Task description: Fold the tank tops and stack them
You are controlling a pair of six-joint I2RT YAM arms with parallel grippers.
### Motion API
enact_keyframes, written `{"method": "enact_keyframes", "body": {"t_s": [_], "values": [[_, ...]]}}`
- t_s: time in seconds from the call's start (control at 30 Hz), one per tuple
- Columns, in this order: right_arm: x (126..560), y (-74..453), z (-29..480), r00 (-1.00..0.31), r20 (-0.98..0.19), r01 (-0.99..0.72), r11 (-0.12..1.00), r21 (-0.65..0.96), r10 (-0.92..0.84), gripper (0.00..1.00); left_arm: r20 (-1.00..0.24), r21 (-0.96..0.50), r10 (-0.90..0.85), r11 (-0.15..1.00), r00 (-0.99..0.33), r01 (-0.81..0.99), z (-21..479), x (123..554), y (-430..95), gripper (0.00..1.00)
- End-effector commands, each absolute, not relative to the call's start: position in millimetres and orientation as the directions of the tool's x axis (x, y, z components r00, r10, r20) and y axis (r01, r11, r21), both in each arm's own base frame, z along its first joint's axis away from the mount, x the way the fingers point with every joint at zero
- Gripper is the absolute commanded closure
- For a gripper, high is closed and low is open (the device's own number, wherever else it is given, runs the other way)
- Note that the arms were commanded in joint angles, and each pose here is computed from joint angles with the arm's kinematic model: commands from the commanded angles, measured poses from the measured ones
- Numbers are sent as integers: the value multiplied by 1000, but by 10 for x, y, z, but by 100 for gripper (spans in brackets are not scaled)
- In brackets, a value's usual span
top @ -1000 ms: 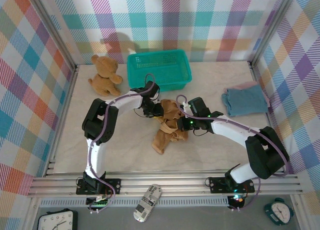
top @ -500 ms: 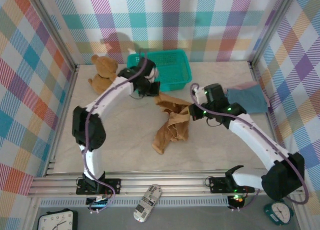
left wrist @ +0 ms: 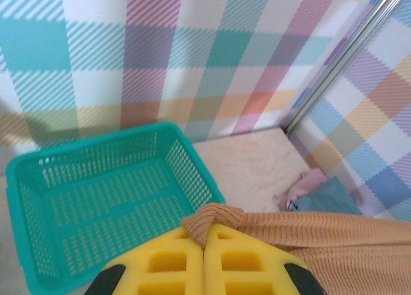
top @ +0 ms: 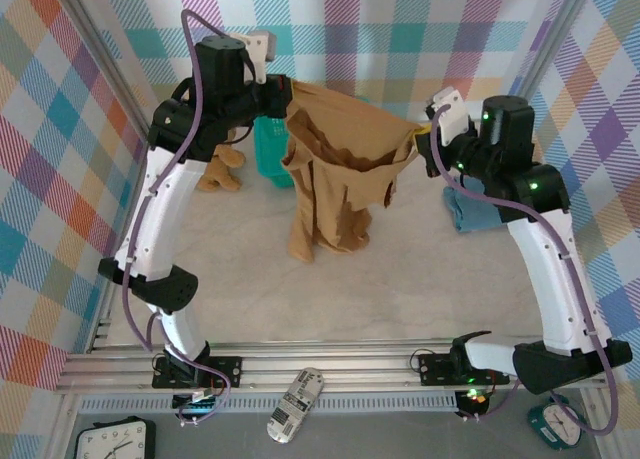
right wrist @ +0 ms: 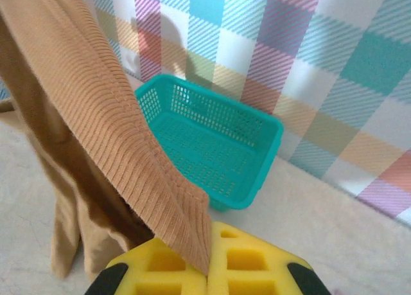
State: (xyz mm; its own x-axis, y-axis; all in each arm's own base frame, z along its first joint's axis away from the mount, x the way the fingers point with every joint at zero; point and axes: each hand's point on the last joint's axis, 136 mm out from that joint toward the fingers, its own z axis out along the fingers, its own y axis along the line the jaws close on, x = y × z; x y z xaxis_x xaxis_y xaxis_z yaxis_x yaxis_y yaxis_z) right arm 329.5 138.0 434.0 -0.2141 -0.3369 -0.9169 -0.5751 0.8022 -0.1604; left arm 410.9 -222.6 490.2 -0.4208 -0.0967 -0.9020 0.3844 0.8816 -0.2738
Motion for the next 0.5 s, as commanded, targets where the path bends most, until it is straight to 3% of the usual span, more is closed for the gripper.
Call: {"method": "enact_keyframes", "body": {"t_s": [0.0,0.1,0.2,0.47], "values": [[3199,1289,4554,-154,-903,-574,780,-250,-402,94,-924,-259,-112,887,-365,382,5021,4326,-2206,100],[3043,1331,4791,-83,-911,-602,749,-277,-404,94,-931,-297,-145,835,-335,463,5163,4377,-2399,100],[2774,1594,4821,-46,-936,-735,646,-205,-350,94,-924,-324,-160,809,-348,490,5122,4448,-2507,100],[2024,2932,3835,-181,-914,-963,256,89,-363,94,-786,-367,-19,819,-618,442,4151,4528,-2381,100]]}}
